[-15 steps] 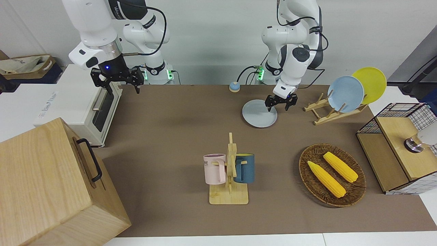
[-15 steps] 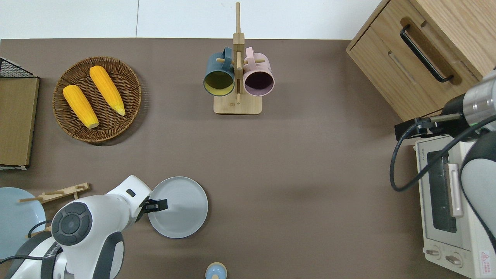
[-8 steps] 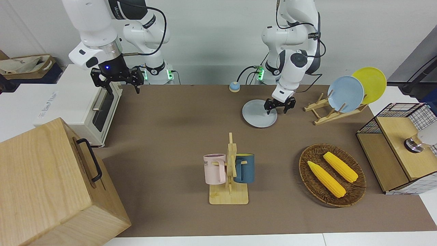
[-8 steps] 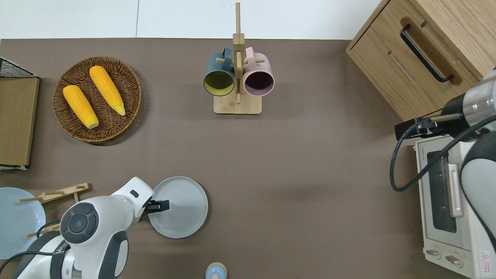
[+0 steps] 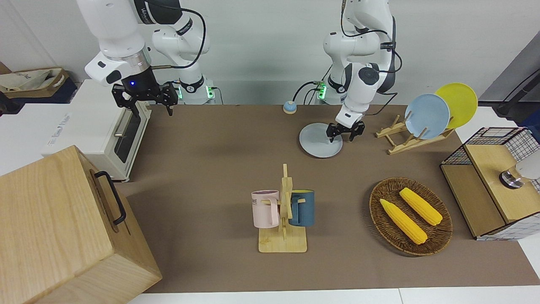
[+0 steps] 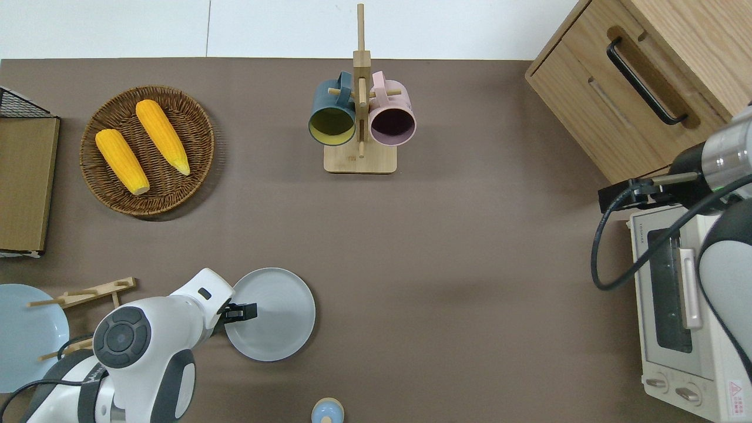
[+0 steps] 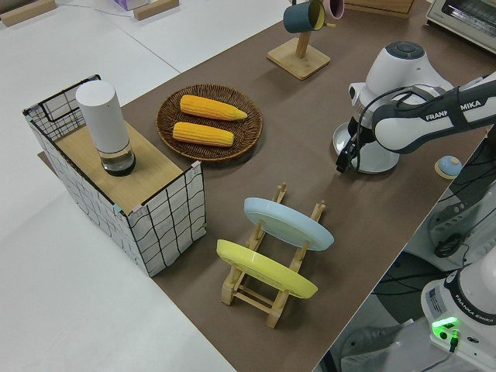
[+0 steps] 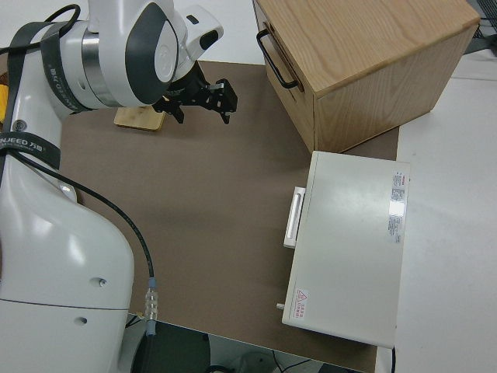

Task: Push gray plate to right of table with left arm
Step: 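Lower the left gripper against the gray plate's rim, then push the gray plate across the table away from the left arm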

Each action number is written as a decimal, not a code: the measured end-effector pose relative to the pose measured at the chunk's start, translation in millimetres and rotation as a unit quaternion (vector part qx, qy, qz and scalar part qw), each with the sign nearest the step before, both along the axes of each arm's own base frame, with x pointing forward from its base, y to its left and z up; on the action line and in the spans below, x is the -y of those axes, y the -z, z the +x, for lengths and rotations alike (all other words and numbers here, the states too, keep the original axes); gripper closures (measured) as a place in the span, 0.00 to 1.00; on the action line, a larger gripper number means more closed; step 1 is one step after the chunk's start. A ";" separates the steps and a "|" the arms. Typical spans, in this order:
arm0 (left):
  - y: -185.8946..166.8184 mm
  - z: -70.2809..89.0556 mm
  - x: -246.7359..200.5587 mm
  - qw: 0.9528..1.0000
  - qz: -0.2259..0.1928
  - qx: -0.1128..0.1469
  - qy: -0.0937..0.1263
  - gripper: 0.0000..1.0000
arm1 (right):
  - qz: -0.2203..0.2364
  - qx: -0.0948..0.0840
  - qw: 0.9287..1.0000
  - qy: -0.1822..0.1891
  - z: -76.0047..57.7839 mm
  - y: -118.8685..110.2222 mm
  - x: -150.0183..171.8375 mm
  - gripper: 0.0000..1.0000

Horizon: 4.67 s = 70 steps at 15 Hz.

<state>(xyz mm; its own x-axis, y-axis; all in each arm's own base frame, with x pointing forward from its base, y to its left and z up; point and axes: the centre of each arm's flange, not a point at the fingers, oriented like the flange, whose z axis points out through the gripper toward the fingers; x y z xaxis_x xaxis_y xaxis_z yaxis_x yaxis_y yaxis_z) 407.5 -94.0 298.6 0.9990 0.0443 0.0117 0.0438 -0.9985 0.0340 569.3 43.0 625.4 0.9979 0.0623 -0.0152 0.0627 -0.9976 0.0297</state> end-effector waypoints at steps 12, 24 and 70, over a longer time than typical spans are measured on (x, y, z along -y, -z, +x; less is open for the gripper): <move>-2.7 -0.2 1.7 1.000 -0.001 0.004 0.003 0.97 | 0.000 0.000 1.000 0.000 0.0 0.0 0.0 0.01; -3.4 -5.3 50.9 0.999 -0.008 0.009 -0.031 0.99 | 0.000 0.000 1.000 0.000 0.0 0.0 0.0 0.01; -2.2 -60.3 452.7 0.982 -0.096 0.021 -0.164 0.99 | 0.000 0.000 1.000 0.000 0.0 0.0 0.0 0.01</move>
